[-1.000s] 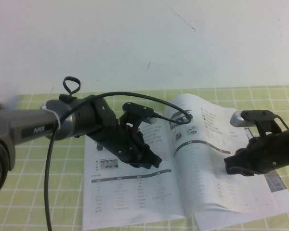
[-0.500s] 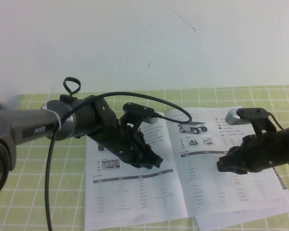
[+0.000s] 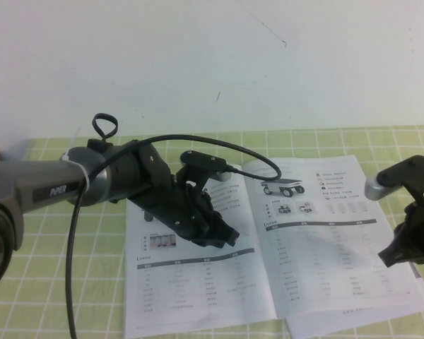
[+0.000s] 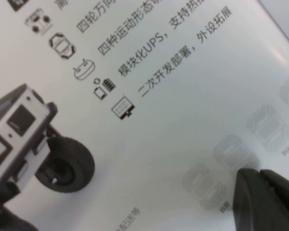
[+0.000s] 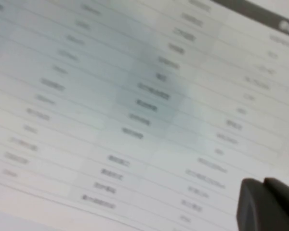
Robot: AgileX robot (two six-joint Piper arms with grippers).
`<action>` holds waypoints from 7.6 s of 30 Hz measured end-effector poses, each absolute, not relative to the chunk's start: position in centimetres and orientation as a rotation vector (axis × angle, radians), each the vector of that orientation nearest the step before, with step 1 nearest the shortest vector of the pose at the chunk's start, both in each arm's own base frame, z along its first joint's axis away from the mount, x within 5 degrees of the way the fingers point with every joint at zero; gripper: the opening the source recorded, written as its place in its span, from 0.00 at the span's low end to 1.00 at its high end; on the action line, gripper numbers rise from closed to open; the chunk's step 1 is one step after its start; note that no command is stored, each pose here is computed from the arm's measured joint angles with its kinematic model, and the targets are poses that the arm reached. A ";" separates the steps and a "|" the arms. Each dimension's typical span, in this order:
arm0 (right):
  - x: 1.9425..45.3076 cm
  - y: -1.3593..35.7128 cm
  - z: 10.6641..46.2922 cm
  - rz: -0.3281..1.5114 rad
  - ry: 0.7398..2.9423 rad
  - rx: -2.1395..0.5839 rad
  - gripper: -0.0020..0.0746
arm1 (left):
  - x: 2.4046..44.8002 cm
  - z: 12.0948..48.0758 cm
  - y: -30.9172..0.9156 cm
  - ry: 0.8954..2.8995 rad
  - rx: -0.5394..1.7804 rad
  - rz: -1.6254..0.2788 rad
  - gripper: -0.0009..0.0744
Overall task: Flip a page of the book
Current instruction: Open the closed book
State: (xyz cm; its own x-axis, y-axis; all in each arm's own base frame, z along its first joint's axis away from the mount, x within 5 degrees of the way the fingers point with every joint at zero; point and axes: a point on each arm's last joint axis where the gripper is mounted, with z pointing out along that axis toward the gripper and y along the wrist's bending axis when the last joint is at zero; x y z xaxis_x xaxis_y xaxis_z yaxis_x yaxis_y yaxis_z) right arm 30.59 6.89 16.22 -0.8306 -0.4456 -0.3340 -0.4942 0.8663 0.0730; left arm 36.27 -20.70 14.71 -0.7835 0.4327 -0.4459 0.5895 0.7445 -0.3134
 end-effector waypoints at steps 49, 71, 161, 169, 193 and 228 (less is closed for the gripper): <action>35.2 6.6 13.2 0.088 2.779 -0.519 0.54 | 36.2 14.8 -20.8 2.587 0.803 -0.651 0.01; 35.5 6.6 13.3 0.126 2.799 -0.457 0.44 | 36.2 14.8 -20.8 2.583 0.813 -0.649 0.01; 36.1 7.2 13.5 0.263 2.899 -0.485 0.53 | 36.2 14.8 -20.8 2.585 0.816 -0.656 0.01; 36.2 7.5 13.5 0.308 2.882 -0.475 0.30 | 36.2 14.8 -20.8 2.586 0.816 -0.657 0.01; 36.2 10.2 13.3 0.711 2.764 -0.502 0.25 | 36.2 14.8 -20.9 2.586 0.812 -0.667 0.01; 36.2 10.9 12.3 0.820 2.741 -0.512 0.18 | 28.5 21.7 -30.3 2.073 1.344 -0.669 0.01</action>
